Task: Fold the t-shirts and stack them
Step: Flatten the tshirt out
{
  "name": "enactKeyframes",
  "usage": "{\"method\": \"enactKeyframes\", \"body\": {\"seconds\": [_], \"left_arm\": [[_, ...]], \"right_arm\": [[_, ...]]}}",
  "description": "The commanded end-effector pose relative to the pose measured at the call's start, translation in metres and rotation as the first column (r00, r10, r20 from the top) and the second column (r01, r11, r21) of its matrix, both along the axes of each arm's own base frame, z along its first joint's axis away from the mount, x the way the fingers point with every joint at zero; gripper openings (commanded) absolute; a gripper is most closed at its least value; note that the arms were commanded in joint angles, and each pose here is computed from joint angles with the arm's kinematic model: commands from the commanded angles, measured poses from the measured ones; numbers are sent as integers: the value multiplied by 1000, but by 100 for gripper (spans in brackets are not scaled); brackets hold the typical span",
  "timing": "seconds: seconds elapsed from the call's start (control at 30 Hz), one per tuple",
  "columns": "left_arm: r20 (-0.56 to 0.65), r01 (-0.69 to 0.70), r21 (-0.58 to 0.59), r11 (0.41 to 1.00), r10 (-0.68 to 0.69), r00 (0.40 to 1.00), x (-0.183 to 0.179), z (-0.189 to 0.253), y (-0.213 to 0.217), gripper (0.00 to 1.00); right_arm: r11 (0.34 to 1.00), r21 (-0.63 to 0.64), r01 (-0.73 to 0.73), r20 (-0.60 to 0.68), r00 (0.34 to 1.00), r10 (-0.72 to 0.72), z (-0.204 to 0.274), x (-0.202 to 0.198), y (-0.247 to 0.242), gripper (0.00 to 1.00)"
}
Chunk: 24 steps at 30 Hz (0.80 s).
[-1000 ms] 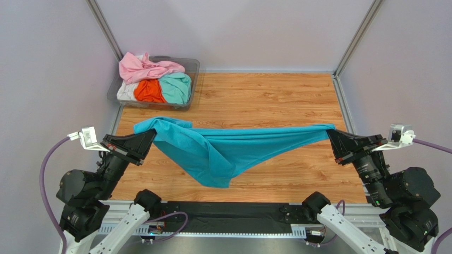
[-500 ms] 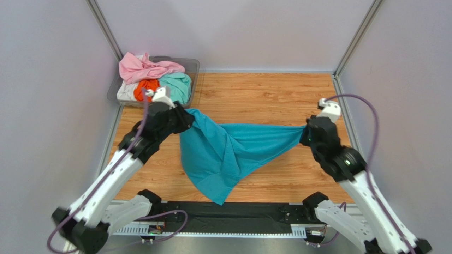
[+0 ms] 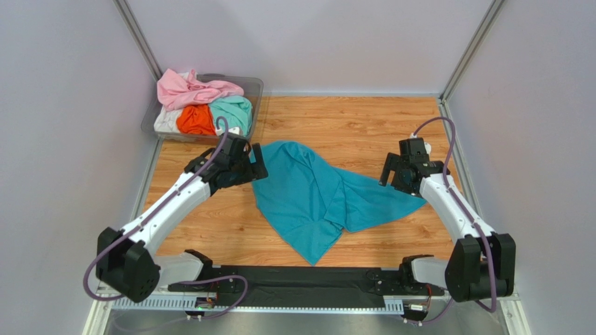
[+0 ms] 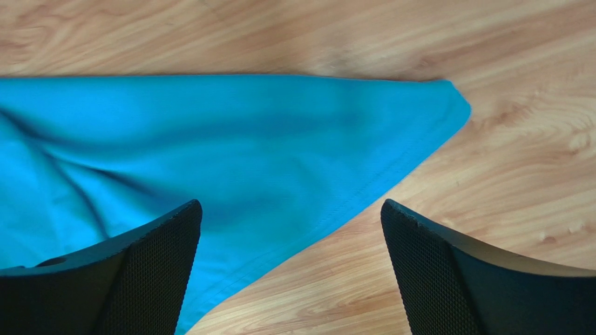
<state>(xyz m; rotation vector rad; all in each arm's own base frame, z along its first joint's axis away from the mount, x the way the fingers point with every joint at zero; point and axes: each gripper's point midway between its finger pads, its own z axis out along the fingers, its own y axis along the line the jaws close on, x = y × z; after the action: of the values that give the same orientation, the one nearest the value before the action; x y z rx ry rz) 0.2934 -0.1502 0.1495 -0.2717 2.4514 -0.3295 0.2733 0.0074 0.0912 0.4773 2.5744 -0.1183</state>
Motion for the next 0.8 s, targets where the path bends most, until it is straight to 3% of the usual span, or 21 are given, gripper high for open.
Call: {"method": "enactKeyframes", "body": {"seconds": [0.0, 0.13, 0.23, 0.3, 0.4, 0.5, 0.53, 0.57, 0.77], "left_arm": [[-29, 65, -114, 991, -69, 997, -37, -3, -10, 100], [-63, 134, -183, 974, -147, 987, -71, -23, -25, 100], [-48, 170, -232, 958, -186, 981, -76, -19, -35, 100], [-31, 189, -261, 947, -204, 979, -73, -15, -42, 100], [-26, 219, -302, 928, -238, 971, -74, -11, -53, 100], [-57, 217, -319, 922, -248, 967, -83, -23, -57, 100], [-62, 216, -319, 923, -247, 967, -84, -26, -57, 100], [-69, 208, -329, 921, -243, 968, -86, -29, -58, 100], [-107, 201, -363, 910, -256, 961, -97, -49, -63, 100]], "right_arm": [[981, 94, -171, 149, 977, 156, 36, 6, 37, 100], [919, 109, -379, 217, 911, 351, 49, -11, 86, 100], [818, 113, -564, 242, 814, 528, 53, -31, 134, 100], [714, 156, -682, 251, 727, 639, 50, -50, 170, 98], [631, 190, -752, 227, 659, 717, 38, -66, 200, 96], [583, 199, -788, 206, 615, 761, 26, -74, 226, 89], [571, 196, -797, 205, 602, 771, 24, -74, 231, 80], [562, 194, -804, 194, 593, 781, 20, -76, 235, 78], [609, 111, -786, 45, 616, 787, -18, -58, 233, 65]]}}
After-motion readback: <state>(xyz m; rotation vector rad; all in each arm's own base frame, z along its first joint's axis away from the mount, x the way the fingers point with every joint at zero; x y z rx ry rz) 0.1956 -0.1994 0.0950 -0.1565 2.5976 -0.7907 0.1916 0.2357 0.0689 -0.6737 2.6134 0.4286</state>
